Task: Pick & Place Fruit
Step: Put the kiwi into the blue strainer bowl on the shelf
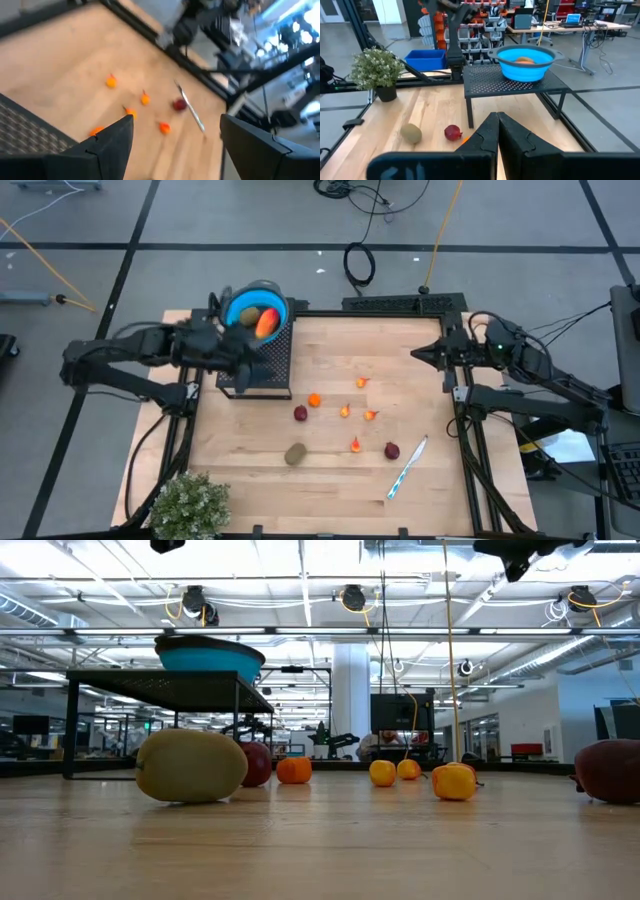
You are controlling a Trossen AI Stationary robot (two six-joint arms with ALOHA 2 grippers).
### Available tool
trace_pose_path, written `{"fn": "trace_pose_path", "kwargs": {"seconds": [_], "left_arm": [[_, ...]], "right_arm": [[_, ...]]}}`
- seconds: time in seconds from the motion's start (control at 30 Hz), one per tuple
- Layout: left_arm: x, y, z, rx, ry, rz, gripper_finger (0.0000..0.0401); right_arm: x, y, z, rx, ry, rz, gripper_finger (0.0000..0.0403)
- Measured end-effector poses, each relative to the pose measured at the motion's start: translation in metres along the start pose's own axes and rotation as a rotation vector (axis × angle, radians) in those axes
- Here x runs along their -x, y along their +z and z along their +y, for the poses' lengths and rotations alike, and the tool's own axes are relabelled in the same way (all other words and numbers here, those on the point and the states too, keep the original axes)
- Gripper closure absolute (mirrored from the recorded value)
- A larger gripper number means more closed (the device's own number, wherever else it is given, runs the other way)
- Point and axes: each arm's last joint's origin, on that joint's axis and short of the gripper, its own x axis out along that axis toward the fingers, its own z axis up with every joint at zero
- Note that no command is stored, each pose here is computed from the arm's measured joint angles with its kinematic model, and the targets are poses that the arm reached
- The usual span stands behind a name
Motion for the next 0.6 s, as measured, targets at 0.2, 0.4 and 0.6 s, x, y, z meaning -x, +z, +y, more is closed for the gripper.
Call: {"fn": "trace_pose_path", "kwargs": {"seconds": [0.2,0.4,0.6], "left_arm": [[-0.020,-0.023,-0.019,-0.012,-0.034,0.145,0.0105],[-0.039,-0.049,-0.035,-0.013,-0.023,0.289,0.0105],[-0.059,-0.074,-0.047,-0.007,0.013,0.403,0.0105]], "right_arm": [[0.014,-0.004,0.005,-0.049,-0.001,0.011,0.0403],[0.021,-0.019,0.007,-0.107,-0.009,-0.003,0.0403],[0.023,-0.039,0.007,-0.126,-0.053,-0.038,0.0403]]}}
